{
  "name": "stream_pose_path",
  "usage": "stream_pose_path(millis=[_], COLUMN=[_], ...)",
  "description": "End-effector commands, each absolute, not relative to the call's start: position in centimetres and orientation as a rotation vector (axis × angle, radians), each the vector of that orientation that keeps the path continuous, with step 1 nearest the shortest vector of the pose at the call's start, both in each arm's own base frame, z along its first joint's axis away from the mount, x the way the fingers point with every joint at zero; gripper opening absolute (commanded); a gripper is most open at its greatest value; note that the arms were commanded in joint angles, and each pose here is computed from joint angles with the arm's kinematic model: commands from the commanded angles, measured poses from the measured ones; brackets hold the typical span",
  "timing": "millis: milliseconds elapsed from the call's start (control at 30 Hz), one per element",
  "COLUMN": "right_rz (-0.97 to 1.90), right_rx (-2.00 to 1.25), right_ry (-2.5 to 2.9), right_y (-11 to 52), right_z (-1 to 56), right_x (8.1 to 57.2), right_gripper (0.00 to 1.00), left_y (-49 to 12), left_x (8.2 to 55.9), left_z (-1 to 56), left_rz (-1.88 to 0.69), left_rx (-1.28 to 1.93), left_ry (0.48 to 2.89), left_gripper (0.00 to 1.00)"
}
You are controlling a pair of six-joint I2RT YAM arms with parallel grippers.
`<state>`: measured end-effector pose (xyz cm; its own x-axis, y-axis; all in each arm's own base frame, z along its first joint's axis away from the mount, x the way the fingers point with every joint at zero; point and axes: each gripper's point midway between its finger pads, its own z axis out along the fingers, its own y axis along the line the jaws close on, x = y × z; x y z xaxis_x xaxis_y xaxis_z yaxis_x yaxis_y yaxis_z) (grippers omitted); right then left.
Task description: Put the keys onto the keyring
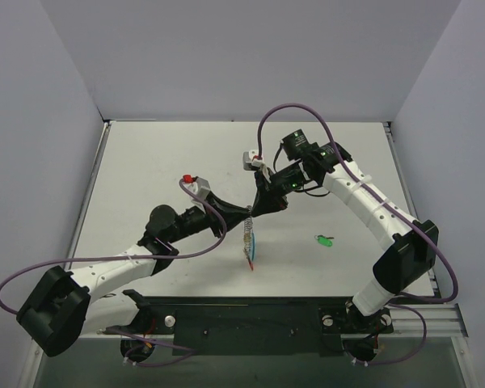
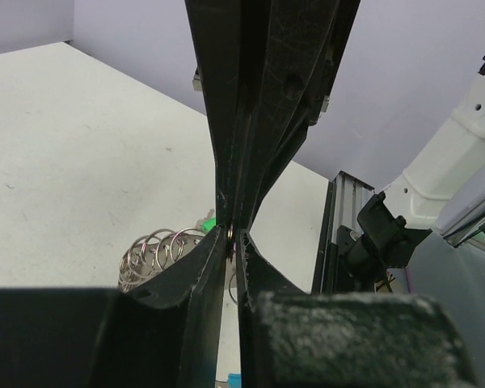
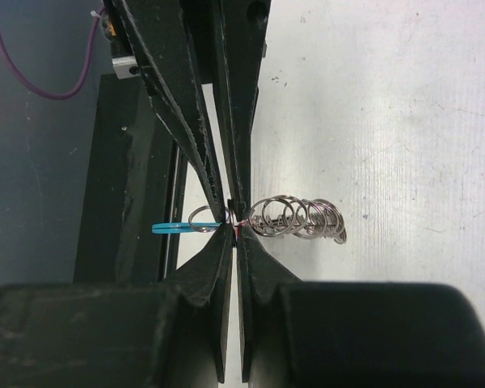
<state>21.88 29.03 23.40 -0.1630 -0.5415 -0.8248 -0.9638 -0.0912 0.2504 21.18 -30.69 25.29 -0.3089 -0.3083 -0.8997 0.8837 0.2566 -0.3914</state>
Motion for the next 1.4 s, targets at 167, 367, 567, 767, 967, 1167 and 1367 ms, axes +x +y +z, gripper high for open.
stream_pose_path(millis=[167,367,567,767,967,1167,1367], right_rz=[1.168,1.166,1.164,1.168,1.172,1.182,1.187], right_rx=[-1.661,-1.661,-1.661,-1.66,-1.661,-1.66,-1.658], right_ry=[1.69,1.687,1.688,1.691,1.689,1.69,1.683], right_y=[29.0,29.0,29.0,29.0,28.9,29.0,29.1], right_z=[24.3,24.4,24.3,24.3,24.3,24.2,24.4], right_x=[21.4,21.4,21.4,21.4,21.3,21.2,21.2], right_gripper=[0.0,0.0,0.0,0.0,0.0,0.0,0.0], left_y=[-31.1,-31.2,-31.3,-31.5,-31.2,-30.6,-30.9], left_x=[21.2,21.3,21.3,21.6,22.2,22.4,22.3], left_z=[28.5,27.9,26.8,26.6,25.9,26.3,26.6], left_rz=[-1.282,-1.275,-1.263,-1.252,-1.221,-1.203,-1.233], left_rx=[0.673,0.694,0.727,0.745,0.732,0.721,0.734], left_ry=[1.333,1.371,1.435,1.458,1.482,1.458,1.433], left_gripper=[0.22,0.24,0.29,0.3,0.3,0.31,0.31])
